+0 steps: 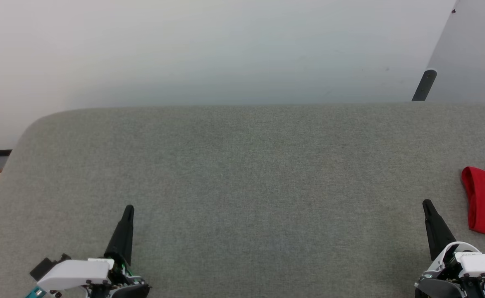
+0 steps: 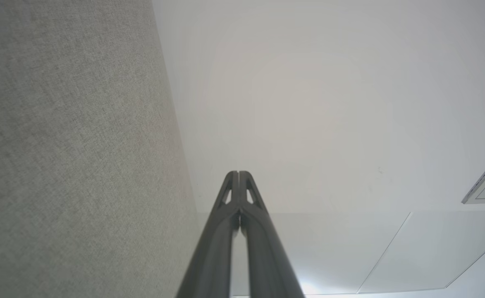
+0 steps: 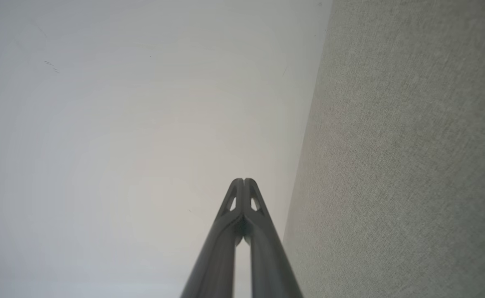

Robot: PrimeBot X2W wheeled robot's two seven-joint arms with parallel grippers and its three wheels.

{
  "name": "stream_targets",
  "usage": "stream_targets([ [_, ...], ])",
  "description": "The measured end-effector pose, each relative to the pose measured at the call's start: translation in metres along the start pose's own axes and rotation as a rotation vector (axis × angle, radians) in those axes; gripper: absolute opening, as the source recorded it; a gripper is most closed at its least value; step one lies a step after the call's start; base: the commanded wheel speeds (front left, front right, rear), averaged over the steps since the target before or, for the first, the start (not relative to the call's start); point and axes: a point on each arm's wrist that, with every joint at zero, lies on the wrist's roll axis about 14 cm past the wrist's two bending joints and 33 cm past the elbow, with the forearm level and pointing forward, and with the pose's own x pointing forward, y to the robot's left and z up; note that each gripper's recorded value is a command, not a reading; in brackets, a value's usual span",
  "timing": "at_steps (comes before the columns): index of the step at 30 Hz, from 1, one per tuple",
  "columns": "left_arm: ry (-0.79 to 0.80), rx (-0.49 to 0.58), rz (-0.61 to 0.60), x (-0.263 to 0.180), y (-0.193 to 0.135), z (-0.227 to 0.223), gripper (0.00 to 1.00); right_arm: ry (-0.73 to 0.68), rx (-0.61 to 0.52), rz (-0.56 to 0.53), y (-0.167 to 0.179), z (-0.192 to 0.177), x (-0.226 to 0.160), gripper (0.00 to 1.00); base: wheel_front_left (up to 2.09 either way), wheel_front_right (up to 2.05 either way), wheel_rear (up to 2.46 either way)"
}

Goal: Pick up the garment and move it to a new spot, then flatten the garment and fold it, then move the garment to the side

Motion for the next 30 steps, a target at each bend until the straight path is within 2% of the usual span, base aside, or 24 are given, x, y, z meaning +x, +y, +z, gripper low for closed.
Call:
stream_targets([
  [30,-0.001,-0.001,0.0,0.0001,-0.0001,0.0001,0.0,-0.002,-0.002,0.0,-0.0001,0.0007,-0.0001,0.0,0.0,0.0,0.0],
])
